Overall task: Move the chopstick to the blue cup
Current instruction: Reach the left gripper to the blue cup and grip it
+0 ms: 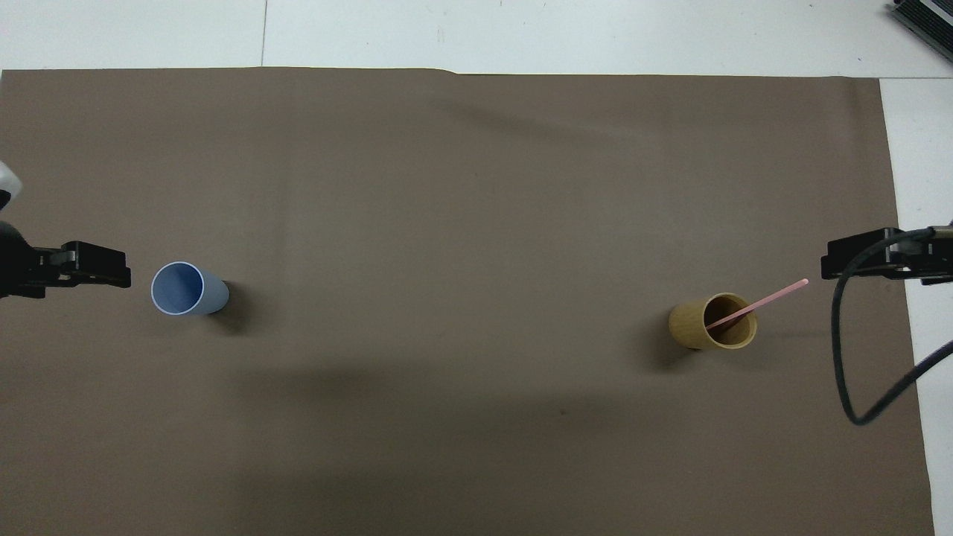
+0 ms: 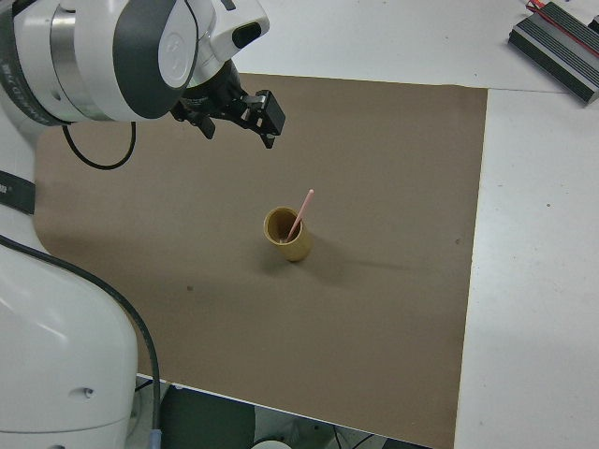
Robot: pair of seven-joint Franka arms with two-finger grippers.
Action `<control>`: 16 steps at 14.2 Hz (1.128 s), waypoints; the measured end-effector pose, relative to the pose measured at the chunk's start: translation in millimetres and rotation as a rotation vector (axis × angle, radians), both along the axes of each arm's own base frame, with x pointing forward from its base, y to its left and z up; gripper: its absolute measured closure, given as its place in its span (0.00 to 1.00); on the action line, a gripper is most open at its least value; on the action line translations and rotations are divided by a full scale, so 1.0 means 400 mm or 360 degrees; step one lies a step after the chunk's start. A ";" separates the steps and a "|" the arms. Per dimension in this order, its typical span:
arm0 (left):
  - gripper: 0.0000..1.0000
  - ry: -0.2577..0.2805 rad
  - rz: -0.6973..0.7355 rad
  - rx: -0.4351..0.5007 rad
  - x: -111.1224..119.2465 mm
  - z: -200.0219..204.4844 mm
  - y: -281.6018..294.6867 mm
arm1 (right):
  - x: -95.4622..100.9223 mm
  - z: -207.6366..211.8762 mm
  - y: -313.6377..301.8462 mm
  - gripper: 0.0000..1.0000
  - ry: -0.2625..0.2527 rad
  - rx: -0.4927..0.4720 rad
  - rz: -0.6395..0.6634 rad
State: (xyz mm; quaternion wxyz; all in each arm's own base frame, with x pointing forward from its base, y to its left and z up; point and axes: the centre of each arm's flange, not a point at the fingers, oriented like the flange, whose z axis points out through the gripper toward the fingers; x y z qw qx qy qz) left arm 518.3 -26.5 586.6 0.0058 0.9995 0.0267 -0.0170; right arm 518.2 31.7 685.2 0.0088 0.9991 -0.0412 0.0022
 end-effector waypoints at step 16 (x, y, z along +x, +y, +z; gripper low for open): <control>0.56 -0.0114 -0.0117 0.0004 -0.018 -0.515 0.144 | 0.000 0.000 0.000 0.00 0.0000 0.0000 0.0000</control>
